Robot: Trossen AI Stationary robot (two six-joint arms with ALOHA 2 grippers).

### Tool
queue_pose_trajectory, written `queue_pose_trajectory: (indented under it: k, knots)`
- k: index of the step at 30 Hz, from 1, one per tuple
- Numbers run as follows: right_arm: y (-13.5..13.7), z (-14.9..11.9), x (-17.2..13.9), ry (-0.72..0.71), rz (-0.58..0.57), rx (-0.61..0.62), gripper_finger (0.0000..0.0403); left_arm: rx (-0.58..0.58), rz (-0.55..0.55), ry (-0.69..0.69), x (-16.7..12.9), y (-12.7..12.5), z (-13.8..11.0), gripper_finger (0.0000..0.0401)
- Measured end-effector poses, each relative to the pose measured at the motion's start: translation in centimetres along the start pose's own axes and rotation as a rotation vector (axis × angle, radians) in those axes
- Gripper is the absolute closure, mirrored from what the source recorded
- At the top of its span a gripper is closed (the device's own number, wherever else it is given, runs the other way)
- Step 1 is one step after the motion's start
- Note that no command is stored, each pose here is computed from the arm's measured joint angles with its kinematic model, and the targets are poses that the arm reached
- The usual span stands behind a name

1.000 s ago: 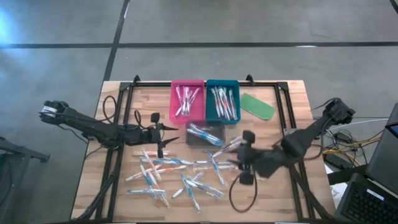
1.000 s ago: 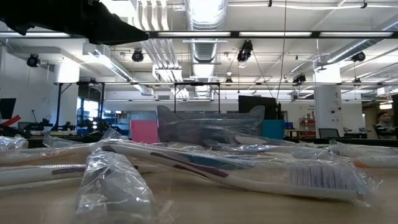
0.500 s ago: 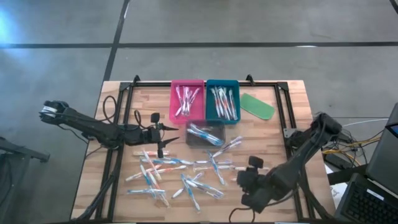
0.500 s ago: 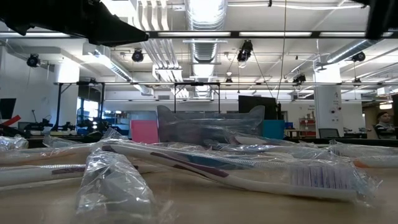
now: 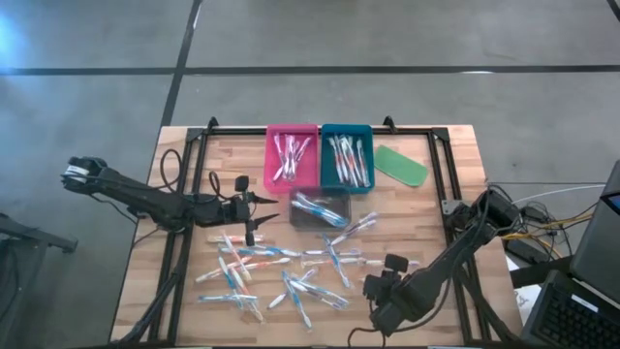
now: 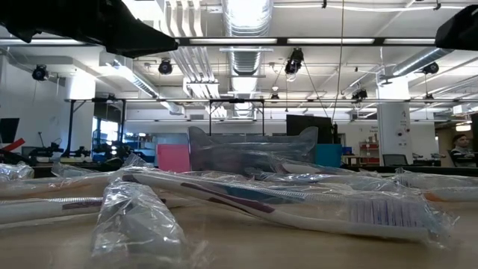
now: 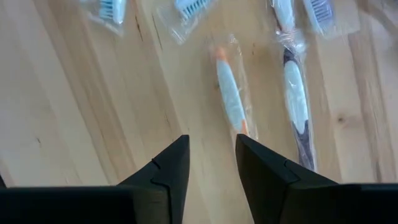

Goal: Pick & Place Toothbrushes
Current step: Put the orange toothbrush into the blue bin

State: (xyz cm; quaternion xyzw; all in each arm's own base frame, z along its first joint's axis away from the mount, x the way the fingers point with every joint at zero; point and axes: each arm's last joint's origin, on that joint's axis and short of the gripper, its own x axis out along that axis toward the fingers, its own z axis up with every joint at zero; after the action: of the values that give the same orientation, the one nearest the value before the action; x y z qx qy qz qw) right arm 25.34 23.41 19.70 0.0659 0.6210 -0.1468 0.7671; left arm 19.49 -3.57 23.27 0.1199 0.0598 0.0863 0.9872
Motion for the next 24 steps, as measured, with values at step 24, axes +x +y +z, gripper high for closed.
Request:
queue_pose_trajectory:
  k: [24]
  knots:
    - [-2.4,-1.6,5.4,0.055,-0.037,0.047,0.0266,-0.013,-0.008,0.022,0.0,-0.1,-0.2,0.0238]
